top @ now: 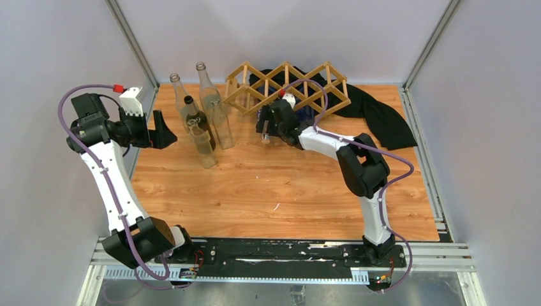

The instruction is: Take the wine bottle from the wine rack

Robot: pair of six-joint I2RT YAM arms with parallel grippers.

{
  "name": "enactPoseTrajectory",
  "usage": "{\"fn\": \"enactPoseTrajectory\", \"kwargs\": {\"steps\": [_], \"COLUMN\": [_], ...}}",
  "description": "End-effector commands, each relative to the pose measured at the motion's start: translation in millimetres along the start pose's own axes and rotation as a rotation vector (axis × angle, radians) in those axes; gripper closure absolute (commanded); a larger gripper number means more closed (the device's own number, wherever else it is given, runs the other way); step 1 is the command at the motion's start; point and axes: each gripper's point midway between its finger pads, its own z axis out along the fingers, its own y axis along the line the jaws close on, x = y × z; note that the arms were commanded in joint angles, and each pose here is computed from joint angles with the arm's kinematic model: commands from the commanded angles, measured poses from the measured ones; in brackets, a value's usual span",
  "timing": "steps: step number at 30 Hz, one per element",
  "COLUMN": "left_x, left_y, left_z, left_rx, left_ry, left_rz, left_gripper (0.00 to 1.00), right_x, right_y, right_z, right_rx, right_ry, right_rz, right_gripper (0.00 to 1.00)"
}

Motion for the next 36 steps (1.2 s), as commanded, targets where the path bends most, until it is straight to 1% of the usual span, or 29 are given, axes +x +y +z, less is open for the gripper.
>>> {"fn": "enactPoseTrajectory", "kwargs": {"steps": [1, 8, 10, 20, 23, 24, 28, 29, 36], "left_x": [2.2, 2.0, 2.2, 2.2, 2.2, 2.8, 3.7, 3.9, 2.5], "left_y": [-5.4, -6.5, -6.8, -8.7, -9.8, -9.9, -10.6, -10.9, -19.3], "left_z": [-4.3, -7.7, -8.2, -7.2, -6.2, -5.7, -5.3, -5.3, -4.5], "left_rx": [0.007, -0.006, -0.008, 0.006, 0.017, 0.020, 0.025, 0.027, 0.068], "left_ry": [-0.011, -0.016, -0.017, -0.021, -0.023, -0.021, -0.023, -0.023, -0.041], "left_rz": [0.015, 0.038, 0.044, 0.043, 0.039, 0.037, 0.049, 0.052, 0.078], "left_gripper": [0.00, 0.00, 0.00, 0.00, 0.00, 0.00, 0.00, 0.00, 0.04], "right_x": [-10.6, -13.8, -15.6, -24.6, -21.0, -17.2, -1.0, 4.4, 37.0], "right_y": [-12.2, -22.1, -22.8, -27.6, -22.8, -20.5, -13.2, -11.3, -9.4], "right_z": [4.2, -2.7, -6.7, -34.4, -41.4, -44.9, -56.3, -60.3, -98.9], "right_rx": [0.046, 0.155, 0.163, 0.156, 0.117, 0.100, 0.030, 0.015, -0.050], "right_ry": [-0.091, -0.149, -0.166, -0.205, -0.185, -0.172, -0.107, -0.091, -0.013], "right_rz": [0.101, 0.118, 0.120, 0.090, 0.081, 0.076, 0.064, 0.058, 0.044], "right_gripper": [0.14, 0.24, 0.29, 0.67, 0.79, 0.84, 0.98, 1.00, 1.00]}}
